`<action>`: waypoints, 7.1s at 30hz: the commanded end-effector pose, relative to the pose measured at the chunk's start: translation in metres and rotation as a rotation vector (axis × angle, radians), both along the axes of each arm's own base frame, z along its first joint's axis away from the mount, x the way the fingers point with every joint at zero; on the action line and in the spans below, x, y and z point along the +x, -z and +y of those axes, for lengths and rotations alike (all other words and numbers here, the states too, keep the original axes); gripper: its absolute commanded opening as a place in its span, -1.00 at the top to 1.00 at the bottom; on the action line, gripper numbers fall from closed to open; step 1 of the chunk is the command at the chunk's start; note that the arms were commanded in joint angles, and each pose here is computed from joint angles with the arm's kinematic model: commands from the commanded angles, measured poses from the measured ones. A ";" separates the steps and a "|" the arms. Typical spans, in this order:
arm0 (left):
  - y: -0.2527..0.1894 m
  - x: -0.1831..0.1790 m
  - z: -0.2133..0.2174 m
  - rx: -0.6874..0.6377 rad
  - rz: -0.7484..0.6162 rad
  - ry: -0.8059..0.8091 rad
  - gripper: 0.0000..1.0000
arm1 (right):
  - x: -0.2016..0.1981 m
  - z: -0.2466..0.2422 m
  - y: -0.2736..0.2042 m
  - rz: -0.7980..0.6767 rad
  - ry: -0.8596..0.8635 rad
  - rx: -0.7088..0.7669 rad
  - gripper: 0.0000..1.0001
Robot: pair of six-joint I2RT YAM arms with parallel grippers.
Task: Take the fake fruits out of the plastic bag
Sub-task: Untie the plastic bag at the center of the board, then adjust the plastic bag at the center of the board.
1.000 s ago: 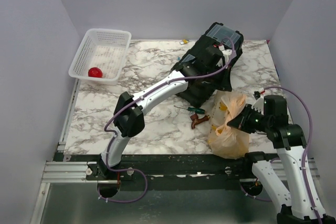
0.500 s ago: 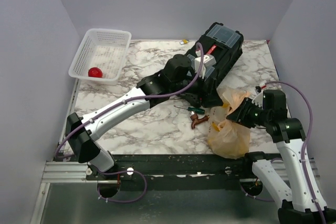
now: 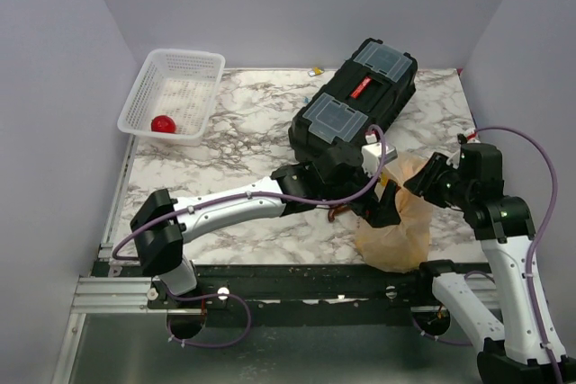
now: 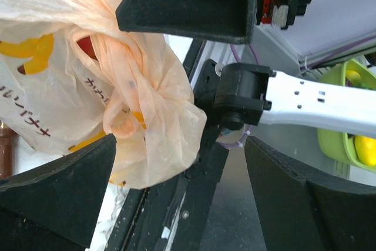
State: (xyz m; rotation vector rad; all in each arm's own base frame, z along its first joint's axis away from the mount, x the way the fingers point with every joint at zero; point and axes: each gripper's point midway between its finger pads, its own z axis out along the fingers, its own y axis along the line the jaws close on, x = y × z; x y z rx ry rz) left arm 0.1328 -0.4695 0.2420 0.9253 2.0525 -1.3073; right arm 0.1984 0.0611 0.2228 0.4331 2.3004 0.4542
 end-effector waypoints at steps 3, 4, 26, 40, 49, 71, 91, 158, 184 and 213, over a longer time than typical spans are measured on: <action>0.000 0.018 -0.023 -0.004 -0.055 -0.075 -0.68 | 0.013 -0.011 0.010 0.010 0.059 -0.048 0.12; 0.001 0.019 -0.024 0.000 -0.057 -0.076 -0.65 | 0.013 -0.011 0.012 0.016 0.059 -0.049 0.13; 0.045 0.041 -0.045 0.147 -0.083 -0.140 -0.02 | 0.016 -0.006 0.028 0.012 0.018 -0.043 0.33; 0.050 0.044 -0.054 0.170 -0.108 -0.119 0.25 | 0.020 -0.002 0.038 0.059 -0.001 -0.040 0.38; 0.054 0.050 -0.054 0.208 -0.136 -0.125 0.96 | 0.020 -0.002 0.038 0.052 0.000 -0.038 0.61; 0.020 -0.001 0.015 -0.041 -0.194 -0.157 1.00 | 0.049 -0.028 0.014 -0.049 0.240 -0.040 0.99; 0.032 -0.014 0.014 -0.042 -0.202 -0.122 1.00 | 0.051 -0.026 -0.023 -0.064 0.106 -0.130 0.17; -0.104 0.010 0.017 -0.001 -0.572 -0.100 -0.81 | 0.073 -0.036 -0.150 -0.407 0.222 -0.079 0.99; -0.077 0.044 -0.019 0.274 -0.739 -0.294 0.95 | 0.066 -0.048 -0.135 -0.364 0.254 -0.143 0.99; -0.162 -0.031 0.048 -0.419 -0.409 0.260 1.00 | 0.113 -0.127 -0.201 -0.346 0.622 -0.471 0.99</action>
